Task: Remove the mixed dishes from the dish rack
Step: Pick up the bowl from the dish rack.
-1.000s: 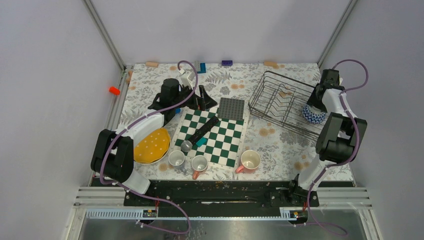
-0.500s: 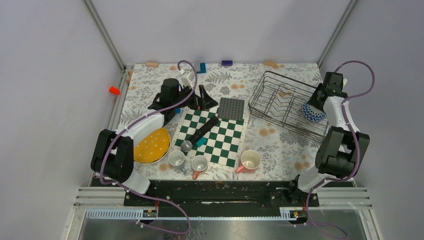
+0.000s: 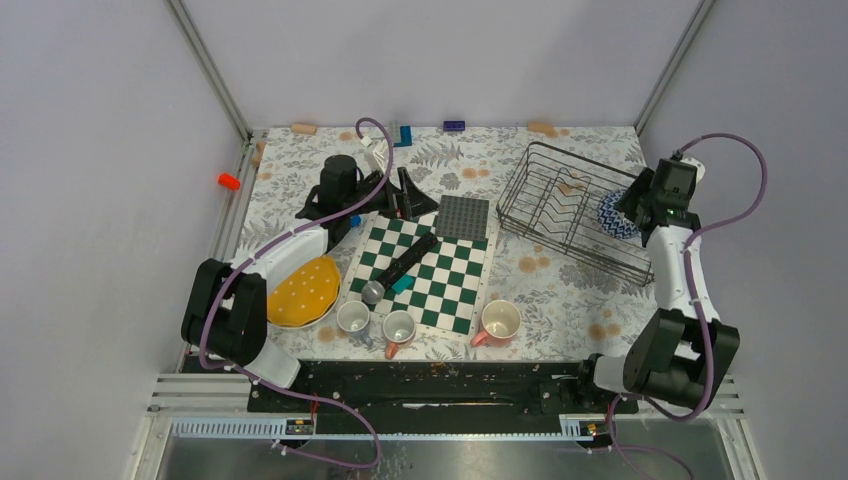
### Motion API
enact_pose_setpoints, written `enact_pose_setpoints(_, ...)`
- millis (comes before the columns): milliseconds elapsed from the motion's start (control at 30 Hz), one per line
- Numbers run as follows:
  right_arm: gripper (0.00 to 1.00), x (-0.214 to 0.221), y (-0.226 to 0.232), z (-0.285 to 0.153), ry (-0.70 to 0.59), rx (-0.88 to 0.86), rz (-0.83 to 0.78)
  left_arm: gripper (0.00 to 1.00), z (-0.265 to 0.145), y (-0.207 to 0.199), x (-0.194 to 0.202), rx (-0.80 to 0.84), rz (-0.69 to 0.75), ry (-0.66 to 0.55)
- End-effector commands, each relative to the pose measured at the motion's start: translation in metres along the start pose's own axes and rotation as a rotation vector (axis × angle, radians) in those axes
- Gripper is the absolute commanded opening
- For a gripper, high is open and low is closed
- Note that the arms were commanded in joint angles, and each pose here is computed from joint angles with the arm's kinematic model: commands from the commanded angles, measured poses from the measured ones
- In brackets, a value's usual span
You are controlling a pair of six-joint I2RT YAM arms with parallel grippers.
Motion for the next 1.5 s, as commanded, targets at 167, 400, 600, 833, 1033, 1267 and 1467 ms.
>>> enact_pose_setpoints(167, 0.0, -0.022, 0.04, -0.043, -0.145, -0.285, 0.113, 0.99, -0.004, -0.038, -0.036, 0.122, 0.073, -0.081)
enact_pose_setpoints(400, 0.0, -0.014, 0.063, -0.069, -0.134, -0.489, 0.156, 0.99, 0.009, -0.061, -0.041, 0.193, 0.098, -0.059)
enact_pose_setpoints(600, 0.0, -0.008, 0.077, -0.09, -0.123, -0.642, 0.193, 0.99, 0.034, -0.085, -0.052, 0.267, 0.131, -0.05)
enact_pose_setpoints(833, 0.0, -0.003, 0.09, -0.114, -0.107, -0.788, 0.24, 0.99, 0.08, -0.104, -0.06, 0.323, 0.129, -0.037)
enact_pose_setpoints(1033, 0.0, 0.005, 0.102, -0.133, -0.04, -0.922, 0.274, 0.99, 0.115, -0.126, -0.07, 0.424, 0.094, -0.076)
enact_pose_setpoints(1267, 0.0, 0.017, 0.11, -0.143, 0.042, -1.005, 0.318, 0.98, 0.141, -0.152, -0.069, 0.546, 0.047, -0.102)
enact_pose_setpoints(1467, 0.0, 0.029, 0.117, -0.147, 0.094, -1.043, 0.346, 0.97, 0.164, -0.173, -0.058, 0.568, 0.02, -0.116)
Point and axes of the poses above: each gripper's point midway between its finger pads, its own z axis out along the fingers, its own y axis along the line the jaws close on, x = y × z, the point moved 3 cm from there along -z, back along the fingers, and after that the axes turned 11 degrees about z, right-handed, at the moved point
